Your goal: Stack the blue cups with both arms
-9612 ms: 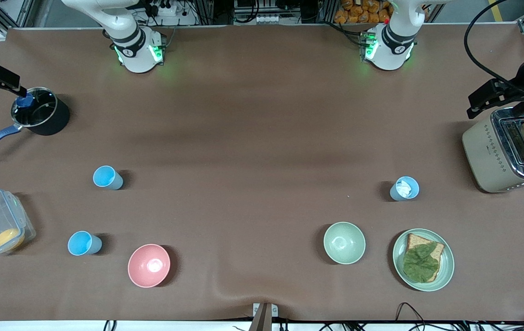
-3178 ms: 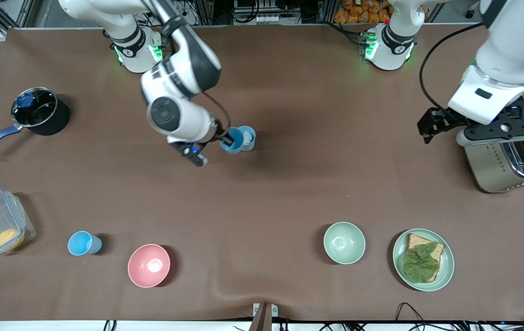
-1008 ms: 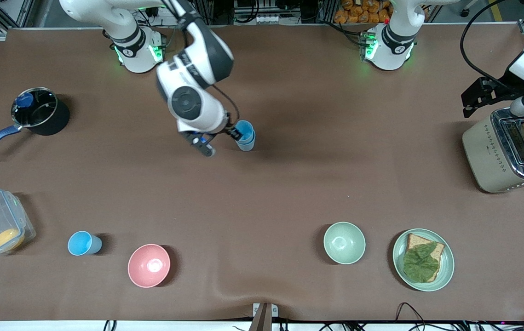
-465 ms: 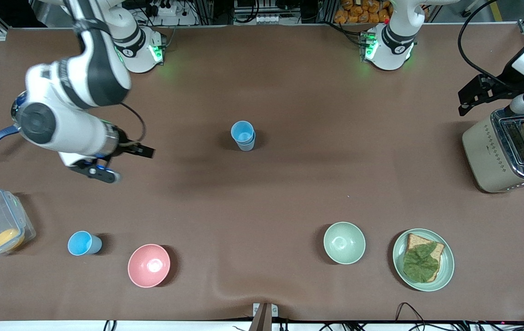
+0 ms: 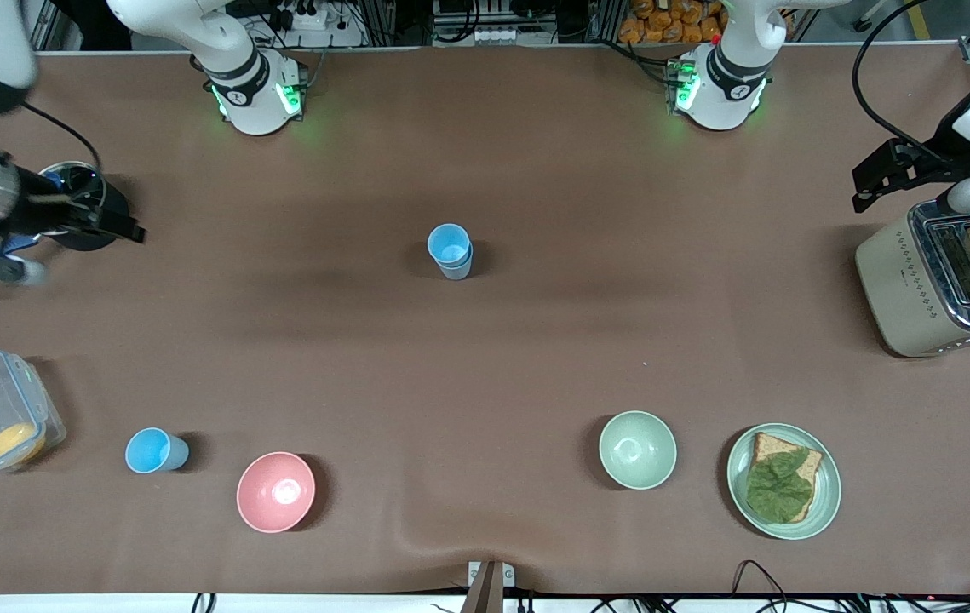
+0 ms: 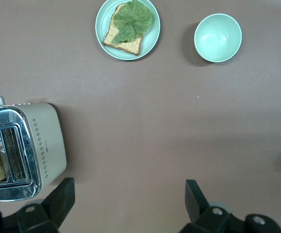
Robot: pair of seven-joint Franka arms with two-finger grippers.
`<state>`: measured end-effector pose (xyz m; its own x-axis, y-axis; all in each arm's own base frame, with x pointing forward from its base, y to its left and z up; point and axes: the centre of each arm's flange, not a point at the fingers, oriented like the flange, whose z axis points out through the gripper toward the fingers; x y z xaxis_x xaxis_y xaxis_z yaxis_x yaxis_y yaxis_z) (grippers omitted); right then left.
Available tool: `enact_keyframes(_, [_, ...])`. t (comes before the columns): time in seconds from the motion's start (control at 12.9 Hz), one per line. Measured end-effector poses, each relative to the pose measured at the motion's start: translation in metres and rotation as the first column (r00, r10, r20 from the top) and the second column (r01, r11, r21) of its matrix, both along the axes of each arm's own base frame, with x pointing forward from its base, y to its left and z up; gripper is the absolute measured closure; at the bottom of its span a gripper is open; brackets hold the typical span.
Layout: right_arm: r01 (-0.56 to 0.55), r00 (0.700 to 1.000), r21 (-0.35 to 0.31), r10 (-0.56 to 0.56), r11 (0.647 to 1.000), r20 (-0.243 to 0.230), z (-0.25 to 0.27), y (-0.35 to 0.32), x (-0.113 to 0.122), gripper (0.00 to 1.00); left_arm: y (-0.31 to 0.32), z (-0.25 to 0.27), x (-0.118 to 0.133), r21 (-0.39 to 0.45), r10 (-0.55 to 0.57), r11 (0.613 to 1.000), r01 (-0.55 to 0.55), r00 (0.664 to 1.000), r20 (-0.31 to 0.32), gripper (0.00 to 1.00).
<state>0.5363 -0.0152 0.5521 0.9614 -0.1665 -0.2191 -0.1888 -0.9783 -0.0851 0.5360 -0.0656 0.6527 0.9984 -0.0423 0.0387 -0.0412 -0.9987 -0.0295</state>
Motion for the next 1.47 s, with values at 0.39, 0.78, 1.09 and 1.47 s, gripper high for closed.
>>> enact_keyframes(0.39, [-0.037, 0.999, -0.009, 0.037, 0.999, 0.015, 0.057, 0.011, -0.011, 0.00, -0.001, -0.003, 0.001, 0.001, -0.002, 1.000, 0.002, 1.000, -0.008, 0.00])
enact_keyframes(0.78, [-0.051, 0.997, -0.067, 0.055, 0.996, 0.058, 0.080, 0.015, -0.011, 0.00, -0.001, -0.002, 0.001, 0.001, -0.003, 1.000, 0.003, 1.000, -0.008, 0.00])
enact_keyframes(1.09, [-0.070, 0.995, -0.072, 0.075, 0.995, 0.070, 0.083, 0.001, -0.011, 0.00, -0.001, -0.002, 0.001, 0.001, -0.003, 1.000, 0.003, 1.000, -0.007, 0.00])
enact_keyframes(1.47, [-0.099, 0.989, -0.089, 0.108, 0.991, 0.104, 0.087, -0.001, -0.007, 0.00, -0.003, -0.001, 0.000, 0.000, -0.005, 1.000, 0.005, 1.000, -0.005, 0.00])
